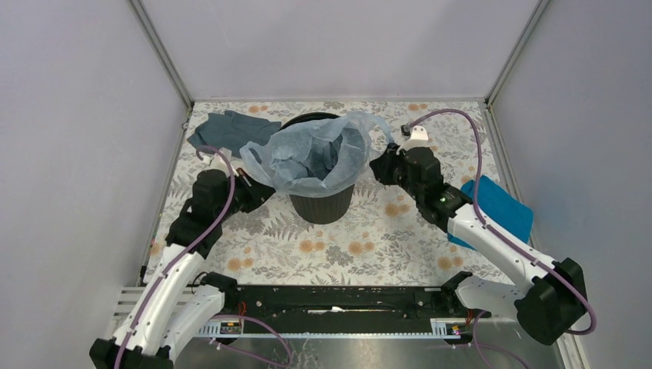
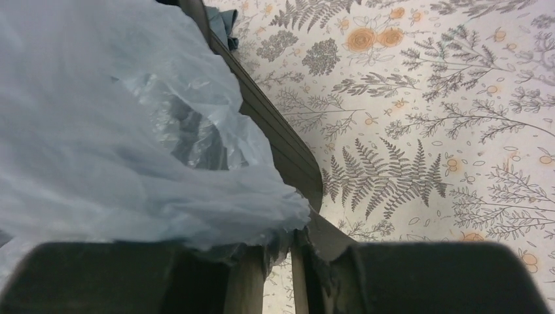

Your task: Put the trash bags into the trash bin

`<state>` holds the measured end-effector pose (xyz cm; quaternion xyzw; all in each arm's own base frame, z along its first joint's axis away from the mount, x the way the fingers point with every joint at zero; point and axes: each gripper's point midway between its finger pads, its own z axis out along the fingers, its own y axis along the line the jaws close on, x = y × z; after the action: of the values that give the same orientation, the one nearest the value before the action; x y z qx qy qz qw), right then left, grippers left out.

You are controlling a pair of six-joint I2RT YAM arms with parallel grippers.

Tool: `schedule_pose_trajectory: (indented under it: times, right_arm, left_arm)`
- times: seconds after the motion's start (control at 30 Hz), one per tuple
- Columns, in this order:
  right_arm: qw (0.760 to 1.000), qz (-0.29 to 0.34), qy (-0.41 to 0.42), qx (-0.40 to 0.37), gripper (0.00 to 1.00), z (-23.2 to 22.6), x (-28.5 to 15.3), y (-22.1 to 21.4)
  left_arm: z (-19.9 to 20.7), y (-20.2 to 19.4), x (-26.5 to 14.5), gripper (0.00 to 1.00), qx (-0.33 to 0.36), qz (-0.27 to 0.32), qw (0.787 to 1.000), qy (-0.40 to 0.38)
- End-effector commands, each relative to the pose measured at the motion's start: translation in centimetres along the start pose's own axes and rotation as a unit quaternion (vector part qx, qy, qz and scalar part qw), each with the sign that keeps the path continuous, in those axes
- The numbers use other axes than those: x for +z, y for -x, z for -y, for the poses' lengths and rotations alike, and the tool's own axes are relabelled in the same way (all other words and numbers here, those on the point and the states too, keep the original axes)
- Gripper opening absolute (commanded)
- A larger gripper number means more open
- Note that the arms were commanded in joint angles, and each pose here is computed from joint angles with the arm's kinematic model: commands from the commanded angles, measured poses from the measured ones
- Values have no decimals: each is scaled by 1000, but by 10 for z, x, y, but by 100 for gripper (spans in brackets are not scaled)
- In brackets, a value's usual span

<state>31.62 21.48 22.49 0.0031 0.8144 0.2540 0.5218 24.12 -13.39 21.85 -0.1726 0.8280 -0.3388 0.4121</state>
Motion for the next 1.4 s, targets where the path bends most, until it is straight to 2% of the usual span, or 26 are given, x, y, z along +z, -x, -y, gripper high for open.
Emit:
schedule_pose_trajectory:
  times: [0.0, 0.07, 0.17, 0.3, 0.37, 0.5, 0.63, 0.7, 0.77, 0.83, 1.0, 1.07, 1.17, 1.27, 1.37]
  right_arm:
    - [997, -4, 81, 8, 26, -17, 4, 12]
    - [994, -26, 103, -16, 30, -25, -4, 9]
    - [991, -49, 116, -36, 45, -28, -21, 6]
    - [989, -84, 105, -57, 52, -25, -47, 6]
    - [989, -95, 92, -69, 57, -20, -61, 6]
    - [986, -107, 75, -102, 72, -13, -92, 13]
    - [984, -85, 59, -142, 90, -12, -125, 44]
    - [983, -58, 62, -160, 95, -19, -133, 67]
    - [981, -34, 81, -174, 96, -34, -131, 89]
    - [976, -22, 105, -189, 97, -52, -120, 109]
    - [966, -23, 110, -234, 97, -73, -57, 142]
    - [961, -30, 122, -246, 97, -80, -38, 145]
    - [951, -44, 156, -265, 96, -93, -18, 143]
    - [946, -60, 188, -256, 93, -106, -8, 138]
    - [950, -74, 180, -244, 81, -101, 6, 127]
  left_arm:
    - [-7, 12, 21, 2, 34, 18, 999, 14]
    - [-11, 12, 22, 8, 48, 5, 998, 30]
    - [-19, 11, 15, 20, 64, 1, 996, 55]
    - [-24, 4, -7, 51, 81, 1, 995, 59]
    - [-25, 1, -22, 57, 89, -2, 994, 61]
    - [-17, 5, -58, 72, 113, 13, 992, 56]
    - [-5, 35, -105, 72, 103, 96, 987, 71]
    - [13, 51, -122, 79, 100, 142, 984, 40]
    - [29, 65, -125, 88, 103, 166, 981, 18]
    - [34, 76, -109, 92, 113, 162, 980, 27]
    - [19, 114, -62, 98, 135, 161, 969, 126]
    - [15, 126, -43, 99, 143, 157, 967, 141]
    - [16, 135, -22, 99, 116, 125, 981, 93]
    - [0, 138, -10, 99, 72, 109, 990, 58]
    - [-12, 132, 3, 98, 45, 86, 995, 26]
